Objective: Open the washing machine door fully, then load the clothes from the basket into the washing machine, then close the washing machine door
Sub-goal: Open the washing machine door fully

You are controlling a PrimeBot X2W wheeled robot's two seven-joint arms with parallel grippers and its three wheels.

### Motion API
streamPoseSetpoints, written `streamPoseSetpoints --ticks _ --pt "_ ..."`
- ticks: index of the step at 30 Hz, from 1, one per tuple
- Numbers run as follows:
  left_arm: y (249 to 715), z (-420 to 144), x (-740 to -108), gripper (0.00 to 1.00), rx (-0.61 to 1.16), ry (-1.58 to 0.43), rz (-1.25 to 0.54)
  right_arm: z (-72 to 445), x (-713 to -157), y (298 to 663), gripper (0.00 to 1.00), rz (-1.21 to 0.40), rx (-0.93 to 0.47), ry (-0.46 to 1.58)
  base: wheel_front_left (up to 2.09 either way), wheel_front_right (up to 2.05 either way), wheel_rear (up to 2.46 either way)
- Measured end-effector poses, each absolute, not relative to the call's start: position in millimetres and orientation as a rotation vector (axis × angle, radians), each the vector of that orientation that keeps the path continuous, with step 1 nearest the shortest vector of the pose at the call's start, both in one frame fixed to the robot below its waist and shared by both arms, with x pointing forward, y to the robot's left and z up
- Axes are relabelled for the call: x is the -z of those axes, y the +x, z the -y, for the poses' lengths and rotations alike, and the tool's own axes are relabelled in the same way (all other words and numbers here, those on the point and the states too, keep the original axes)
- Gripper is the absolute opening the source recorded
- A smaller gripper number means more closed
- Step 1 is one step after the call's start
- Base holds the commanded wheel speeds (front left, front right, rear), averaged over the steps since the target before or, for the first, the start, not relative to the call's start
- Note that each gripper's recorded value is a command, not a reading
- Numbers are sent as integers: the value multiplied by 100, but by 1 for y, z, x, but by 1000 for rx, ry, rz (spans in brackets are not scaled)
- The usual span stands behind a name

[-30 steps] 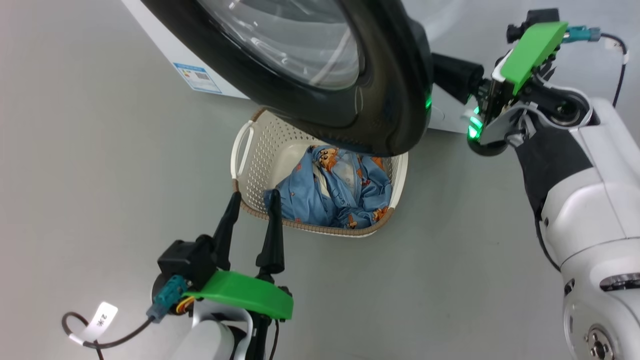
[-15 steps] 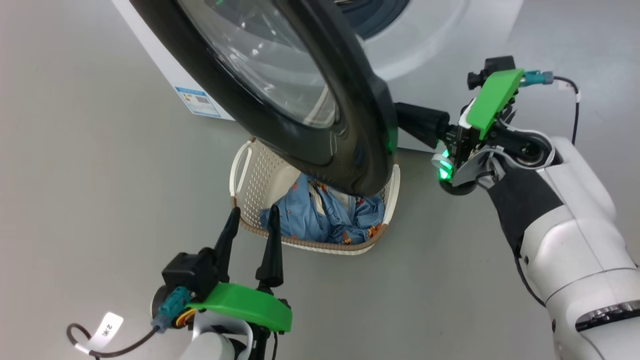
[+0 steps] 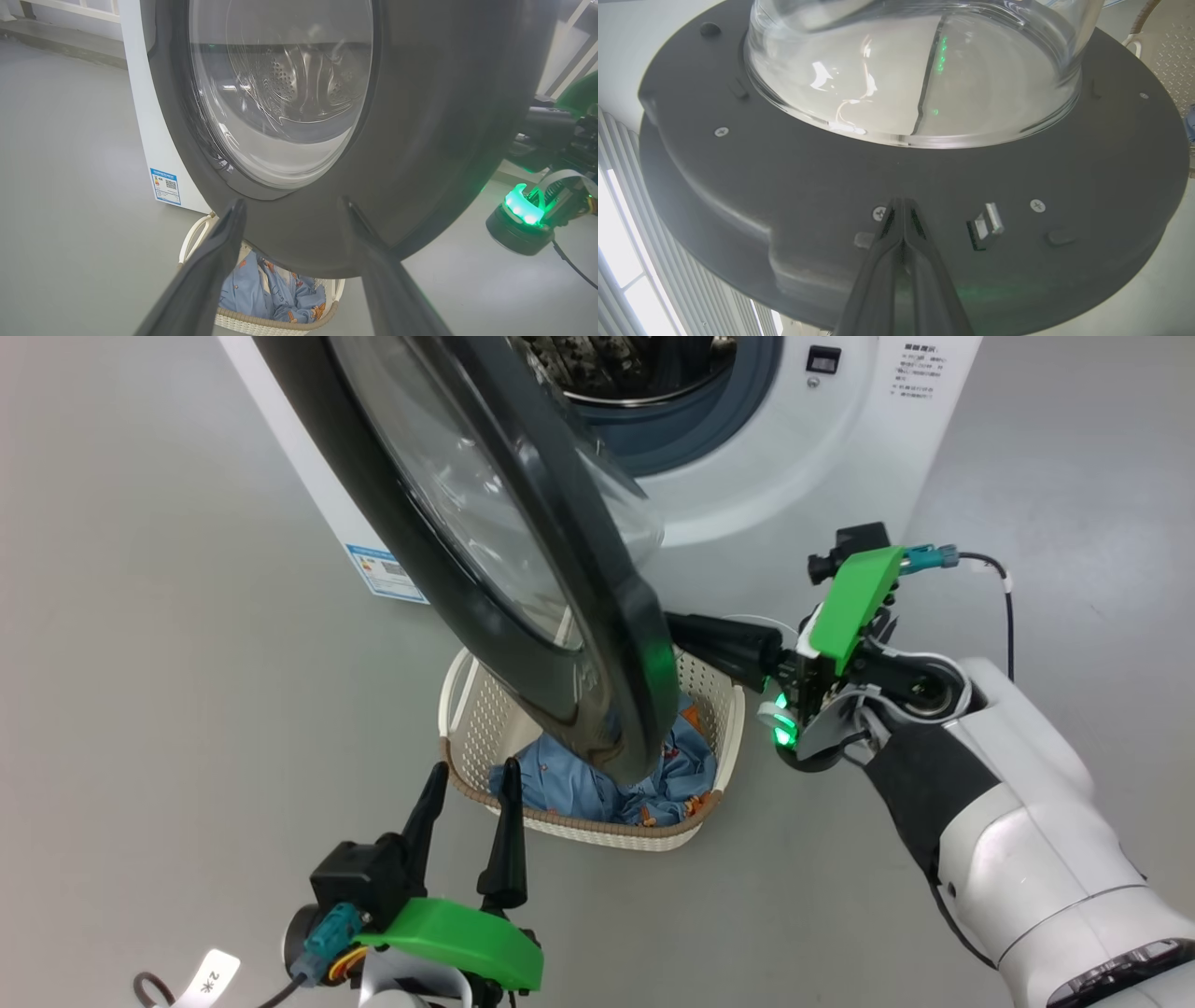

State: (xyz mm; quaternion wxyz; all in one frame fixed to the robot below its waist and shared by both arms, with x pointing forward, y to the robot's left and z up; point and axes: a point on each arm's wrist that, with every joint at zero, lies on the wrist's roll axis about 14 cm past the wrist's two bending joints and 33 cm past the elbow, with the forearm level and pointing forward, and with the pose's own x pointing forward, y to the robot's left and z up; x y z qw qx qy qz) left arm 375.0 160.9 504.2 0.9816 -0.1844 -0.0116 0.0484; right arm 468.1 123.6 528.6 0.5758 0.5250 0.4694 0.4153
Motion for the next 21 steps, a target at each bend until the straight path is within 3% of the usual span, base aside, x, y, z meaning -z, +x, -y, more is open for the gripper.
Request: streamPoseSetpoints --ticks 21 --pt "351 -169 -511 100 -126 -345 51 -157 -529 411 0 -1167 -1054 1131 0 0 0"
